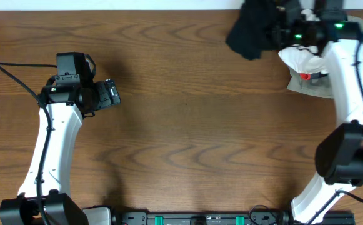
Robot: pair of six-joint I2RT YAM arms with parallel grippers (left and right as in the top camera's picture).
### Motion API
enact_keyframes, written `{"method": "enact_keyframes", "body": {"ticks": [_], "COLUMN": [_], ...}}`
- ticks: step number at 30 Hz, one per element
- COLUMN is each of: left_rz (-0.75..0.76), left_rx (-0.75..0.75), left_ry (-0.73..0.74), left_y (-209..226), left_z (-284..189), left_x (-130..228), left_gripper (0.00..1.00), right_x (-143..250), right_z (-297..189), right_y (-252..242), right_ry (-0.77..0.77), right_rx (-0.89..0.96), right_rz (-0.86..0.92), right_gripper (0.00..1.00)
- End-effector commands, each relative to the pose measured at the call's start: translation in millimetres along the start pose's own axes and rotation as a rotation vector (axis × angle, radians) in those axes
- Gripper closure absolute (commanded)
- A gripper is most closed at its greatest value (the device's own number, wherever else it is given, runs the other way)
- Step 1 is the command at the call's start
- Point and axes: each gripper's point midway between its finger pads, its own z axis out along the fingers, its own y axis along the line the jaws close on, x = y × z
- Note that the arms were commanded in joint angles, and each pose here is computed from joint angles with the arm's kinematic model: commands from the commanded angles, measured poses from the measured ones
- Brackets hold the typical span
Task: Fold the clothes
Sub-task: 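Carry the black bundle with the right gripper to the top-right clothes stack, then lower the black bundle onto the stack and release with the right gripper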
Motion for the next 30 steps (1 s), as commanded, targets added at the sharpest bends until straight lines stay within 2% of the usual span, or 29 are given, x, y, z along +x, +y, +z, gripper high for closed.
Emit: {"method": "enact_keyframes", "body": {"ticks": [1, 7, 12, 20, 30], "left_rz": [-0.007, -0.008, -0.008, -0.007, -0.008], "left_rx": [-0.012, -0.008, -0.007, -0.004, -0.004], "left_ry": [-0.006, -0.022, -0.027, -0.036, -0.037], "left_y": [2.2, 1.2, 0.9, 0.3, 0.2], "left_z": [1.1, 1.0, 0.9, 0.9, 0.9], "left_x": [-3.2, -7.1, -8.3, -10.5, -10.7], "left_gripper": [0.02, 0.02, 0.02, 0.02, 0.02], "right_x": [-14.9, -8.1, -1.0, 25.6, 41.3], "right_z": [-37.0, -75.7, -89.9, -63.0, -42.6], "right_y": [-16.0, -58.6, -84.8, -120.2, -152.3], "right_ry": [-0.094, -0.180, -0.244, -0.268, -0.282], "right_rx": [-0.026, -0.022, -0.047, -0.115, -0.095], "right_rz": [-0.150, -0.160, -0.129, -0.081, -0.070], "right_gripper": [0.99, 0.99, 0.99, 0.99, 0.99]}}
